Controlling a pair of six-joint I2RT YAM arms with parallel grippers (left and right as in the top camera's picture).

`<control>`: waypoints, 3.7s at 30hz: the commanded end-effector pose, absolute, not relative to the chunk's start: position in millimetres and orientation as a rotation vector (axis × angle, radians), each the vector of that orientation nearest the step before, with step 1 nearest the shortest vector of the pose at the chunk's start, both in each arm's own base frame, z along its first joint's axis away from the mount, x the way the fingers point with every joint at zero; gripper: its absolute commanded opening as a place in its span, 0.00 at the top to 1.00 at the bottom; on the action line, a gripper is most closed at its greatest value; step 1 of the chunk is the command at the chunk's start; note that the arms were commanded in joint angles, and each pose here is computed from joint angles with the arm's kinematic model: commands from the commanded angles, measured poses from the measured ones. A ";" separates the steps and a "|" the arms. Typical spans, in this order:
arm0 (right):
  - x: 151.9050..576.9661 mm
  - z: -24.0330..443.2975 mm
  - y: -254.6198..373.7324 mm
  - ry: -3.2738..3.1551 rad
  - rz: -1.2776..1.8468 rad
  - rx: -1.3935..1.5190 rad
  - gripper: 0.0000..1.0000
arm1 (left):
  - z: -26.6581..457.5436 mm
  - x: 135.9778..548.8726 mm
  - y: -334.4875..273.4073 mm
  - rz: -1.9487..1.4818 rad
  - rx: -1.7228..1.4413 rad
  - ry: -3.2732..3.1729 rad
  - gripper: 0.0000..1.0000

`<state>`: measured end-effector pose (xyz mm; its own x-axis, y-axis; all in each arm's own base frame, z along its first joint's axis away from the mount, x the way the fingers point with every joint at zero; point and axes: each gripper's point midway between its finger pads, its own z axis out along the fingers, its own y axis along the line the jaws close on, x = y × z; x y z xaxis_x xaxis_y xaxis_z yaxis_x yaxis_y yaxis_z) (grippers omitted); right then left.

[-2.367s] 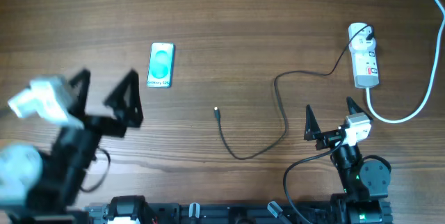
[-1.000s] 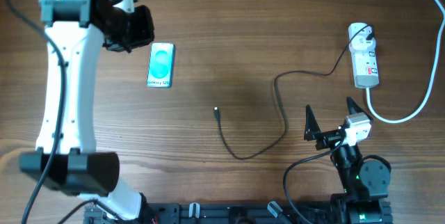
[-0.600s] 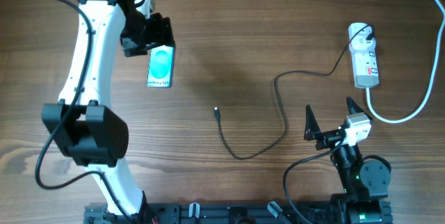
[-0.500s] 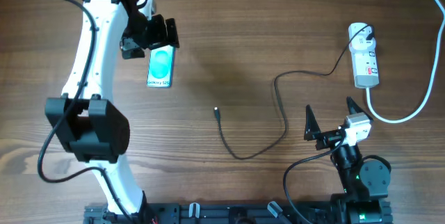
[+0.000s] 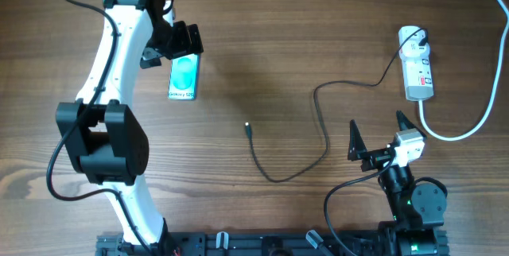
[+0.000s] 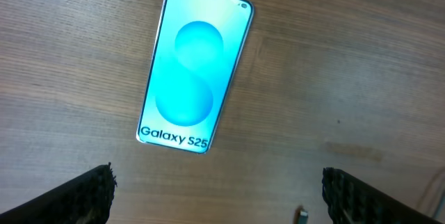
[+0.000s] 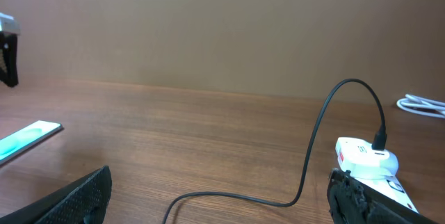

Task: Plug charger to phone and switch on socket
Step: 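Move the left gripper forward over the Galaxy S25 phone, then lower the left gripper onto the phone's top edge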

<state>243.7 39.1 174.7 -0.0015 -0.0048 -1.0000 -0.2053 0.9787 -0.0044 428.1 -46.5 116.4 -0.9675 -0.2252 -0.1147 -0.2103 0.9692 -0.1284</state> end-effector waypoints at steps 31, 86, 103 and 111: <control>243.5 175.3 40.0 1.564 0.167 -0.163 0.00 | 62.3 459.2 -43.2 -0.144 -0.333 2.852 0.00; 243.5 175.3 40.0 1.564 0.167 -0.163 0.00 | 2.2 379.8 -37.4 -0.077 -0.372 3.112 0.03; 243.5 175.3 40.0 1.564 0.167 -0.163 0.00 | 4.5 409.9 -39.5 -0.110 -0.354 2.992 0.00; 243.5 175.3 40.0 1.564 0.167 -0.163 0.00 | 4.4 405.1 -49.6 -0.159 -0.337 3.014 0.09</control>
